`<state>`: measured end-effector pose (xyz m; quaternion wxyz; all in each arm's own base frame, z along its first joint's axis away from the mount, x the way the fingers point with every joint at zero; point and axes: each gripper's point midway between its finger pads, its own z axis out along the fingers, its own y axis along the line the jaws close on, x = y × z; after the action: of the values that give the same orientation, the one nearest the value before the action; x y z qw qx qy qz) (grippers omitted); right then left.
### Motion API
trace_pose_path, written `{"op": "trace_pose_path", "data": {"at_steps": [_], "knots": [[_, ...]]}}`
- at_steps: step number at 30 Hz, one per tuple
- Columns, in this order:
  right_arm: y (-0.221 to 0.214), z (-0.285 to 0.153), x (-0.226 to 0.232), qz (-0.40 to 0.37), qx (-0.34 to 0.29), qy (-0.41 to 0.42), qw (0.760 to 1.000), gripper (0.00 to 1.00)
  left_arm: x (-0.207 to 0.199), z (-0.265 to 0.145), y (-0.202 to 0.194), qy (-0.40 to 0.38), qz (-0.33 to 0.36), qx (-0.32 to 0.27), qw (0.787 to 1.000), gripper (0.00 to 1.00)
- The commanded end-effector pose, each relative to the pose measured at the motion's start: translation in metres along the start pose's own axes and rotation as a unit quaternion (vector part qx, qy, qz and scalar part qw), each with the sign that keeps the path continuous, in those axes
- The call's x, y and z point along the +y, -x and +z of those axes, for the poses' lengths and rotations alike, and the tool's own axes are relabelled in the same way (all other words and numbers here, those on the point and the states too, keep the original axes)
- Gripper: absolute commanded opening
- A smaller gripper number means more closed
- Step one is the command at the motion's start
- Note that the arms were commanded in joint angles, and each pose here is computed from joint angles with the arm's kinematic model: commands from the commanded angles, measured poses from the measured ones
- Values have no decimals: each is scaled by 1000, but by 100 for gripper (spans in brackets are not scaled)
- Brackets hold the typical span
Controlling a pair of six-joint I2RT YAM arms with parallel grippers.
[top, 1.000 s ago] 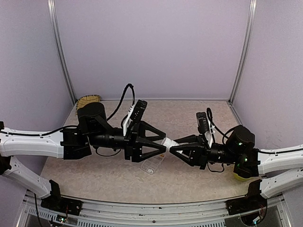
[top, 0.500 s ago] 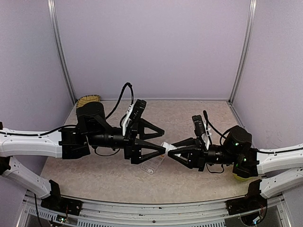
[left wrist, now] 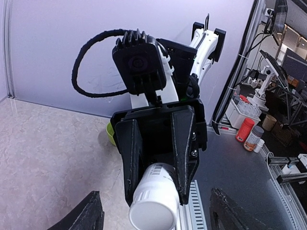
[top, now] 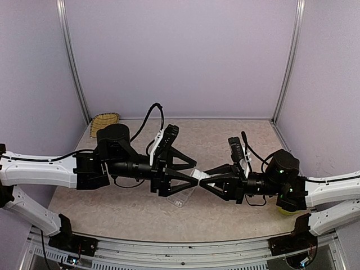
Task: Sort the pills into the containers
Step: Pass from the right arm to the left
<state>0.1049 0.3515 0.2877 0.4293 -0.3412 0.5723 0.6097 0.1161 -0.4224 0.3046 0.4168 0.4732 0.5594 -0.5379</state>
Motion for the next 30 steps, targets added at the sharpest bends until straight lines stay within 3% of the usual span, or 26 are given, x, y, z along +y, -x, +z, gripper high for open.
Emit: {"op": "trace_pose_path", "data": {"at_steps": [1, 9, 21, 30], "knots": [[20, -1, 11, -14, -27, 19, 999, 14, -6, 5, 3, -12, 12, 3, 1000, 72], [21, -1, 12, -15, -28, 21, 999, 14, -2, 8, -4, -4, 10, 13, 1000, 67], [16, -1, 8, -13, -25, 16, 999, 14, -1, 7, -3, 3, 11, 6, 1000, 30], [15, -3, 4, -14, -25, 5, 1000, 21, -1, 6, -1, 4, 8, 2, 1000, 27]]}}
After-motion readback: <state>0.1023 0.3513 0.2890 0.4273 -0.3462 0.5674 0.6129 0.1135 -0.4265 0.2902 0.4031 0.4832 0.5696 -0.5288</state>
